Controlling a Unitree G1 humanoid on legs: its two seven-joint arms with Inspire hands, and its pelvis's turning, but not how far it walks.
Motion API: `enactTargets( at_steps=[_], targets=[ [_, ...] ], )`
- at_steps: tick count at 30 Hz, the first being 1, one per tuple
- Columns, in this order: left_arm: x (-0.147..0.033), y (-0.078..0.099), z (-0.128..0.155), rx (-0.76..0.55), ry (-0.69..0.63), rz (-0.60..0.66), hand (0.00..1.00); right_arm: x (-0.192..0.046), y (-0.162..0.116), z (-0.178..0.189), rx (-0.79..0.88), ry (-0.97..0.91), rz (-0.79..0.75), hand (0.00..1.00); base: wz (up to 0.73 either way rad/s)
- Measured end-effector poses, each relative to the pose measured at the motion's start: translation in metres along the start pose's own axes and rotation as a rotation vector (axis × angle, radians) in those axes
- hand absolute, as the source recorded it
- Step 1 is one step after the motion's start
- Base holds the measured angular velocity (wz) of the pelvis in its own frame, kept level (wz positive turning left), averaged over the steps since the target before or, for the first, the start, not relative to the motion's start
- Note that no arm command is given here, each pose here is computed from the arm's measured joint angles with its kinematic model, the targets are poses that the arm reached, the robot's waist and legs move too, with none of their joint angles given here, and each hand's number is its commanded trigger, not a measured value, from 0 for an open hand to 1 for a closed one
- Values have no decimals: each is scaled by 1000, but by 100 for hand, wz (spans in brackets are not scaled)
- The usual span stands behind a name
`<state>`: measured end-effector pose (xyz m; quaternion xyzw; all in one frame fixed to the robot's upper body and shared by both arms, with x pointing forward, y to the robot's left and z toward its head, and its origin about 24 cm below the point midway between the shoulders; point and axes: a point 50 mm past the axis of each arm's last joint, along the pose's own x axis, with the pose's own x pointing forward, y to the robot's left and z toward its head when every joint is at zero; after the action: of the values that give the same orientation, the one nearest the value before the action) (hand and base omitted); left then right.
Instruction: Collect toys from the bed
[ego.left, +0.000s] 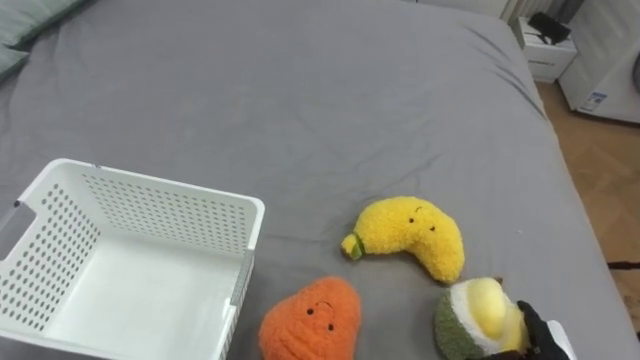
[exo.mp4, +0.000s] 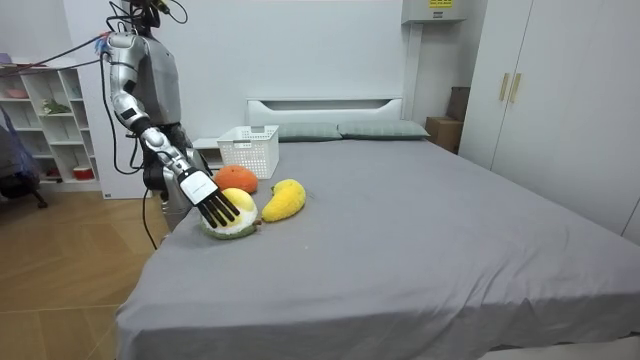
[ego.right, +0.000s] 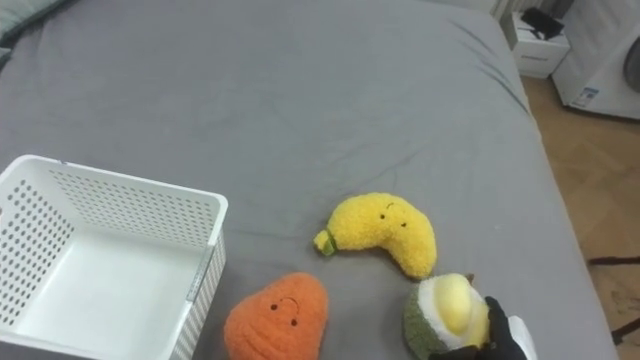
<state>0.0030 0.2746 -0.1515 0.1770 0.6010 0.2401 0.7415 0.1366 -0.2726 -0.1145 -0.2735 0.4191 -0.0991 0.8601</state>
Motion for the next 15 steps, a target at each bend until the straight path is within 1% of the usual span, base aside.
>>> enactTargets(
  at_steps=[2,7,9,10,11,12,13,15],
  targets=[
    [1,0,5,3,-16,-2,0,0,-3,-3,-10,11,4,0,12],
    [1,0,5,3,-16,-3,0,1,-5,-8,-13,29,11,0,2],
    [1,0,6,4,-18,-3,0,0,-5,-9,-19,35,12,52,0],
    [1,0,5,5,-16,-2,0,0,-4,-9,-23,35,12,71,0],
    [1,0,5,6,-15,-2,0,0,-4,-10,-26,35,12,82,0],
    [1,0,5,6,-15,-2,0,0,-5,-10,-26,35,11,97,0],
    [1,0,4,6,-14,-2,0,0,-5,-10,-26,35,9,100,0],
    [1,0,4,6,-13,-2,0,0,-6,-10,-22,37,-3,100,0]
  ],
)
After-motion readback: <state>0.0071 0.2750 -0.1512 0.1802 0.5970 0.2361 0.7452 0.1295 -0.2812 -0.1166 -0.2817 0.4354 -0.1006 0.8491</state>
